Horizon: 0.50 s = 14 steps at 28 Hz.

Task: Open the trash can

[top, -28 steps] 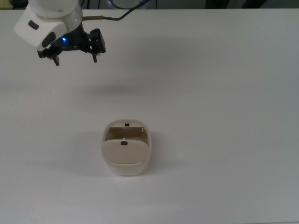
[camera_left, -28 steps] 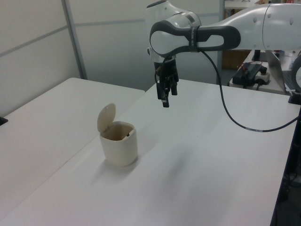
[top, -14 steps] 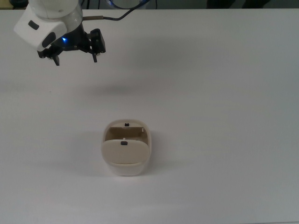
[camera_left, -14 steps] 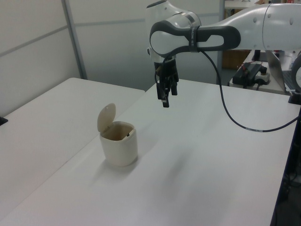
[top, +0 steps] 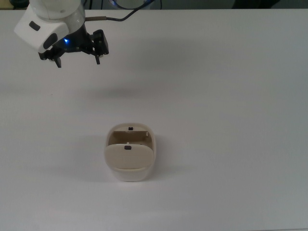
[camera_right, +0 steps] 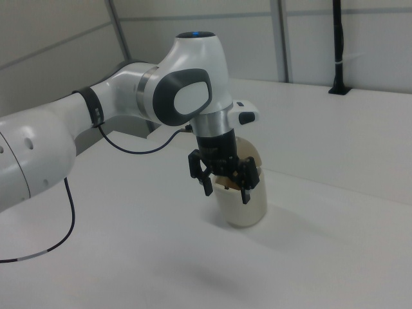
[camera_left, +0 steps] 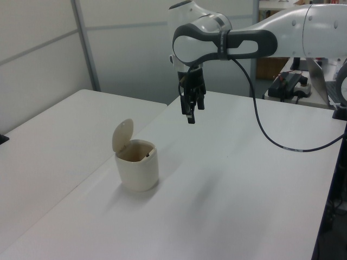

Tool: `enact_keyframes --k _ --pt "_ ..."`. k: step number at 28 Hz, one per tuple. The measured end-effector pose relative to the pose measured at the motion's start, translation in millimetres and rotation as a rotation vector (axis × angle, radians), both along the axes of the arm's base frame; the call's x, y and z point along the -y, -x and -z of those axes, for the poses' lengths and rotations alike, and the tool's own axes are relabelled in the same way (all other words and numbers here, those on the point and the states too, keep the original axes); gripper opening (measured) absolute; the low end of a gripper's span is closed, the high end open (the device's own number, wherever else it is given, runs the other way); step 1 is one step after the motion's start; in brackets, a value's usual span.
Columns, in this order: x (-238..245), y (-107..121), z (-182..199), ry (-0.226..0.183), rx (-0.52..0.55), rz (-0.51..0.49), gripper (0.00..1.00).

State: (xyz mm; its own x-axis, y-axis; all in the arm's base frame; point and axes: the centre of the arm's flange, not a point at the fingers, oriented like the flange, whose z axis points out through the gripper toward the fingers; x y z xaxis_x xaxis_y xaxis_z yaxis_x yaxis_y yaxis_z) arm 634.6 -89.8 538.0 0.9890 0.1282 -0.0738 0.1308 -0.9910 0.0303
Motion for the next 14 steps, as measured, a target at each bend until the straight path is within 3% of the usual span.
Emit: enact_keyframes --k 14 --pt "13.2 2.0 0.1 0.001 0.000 0.021 1.00"
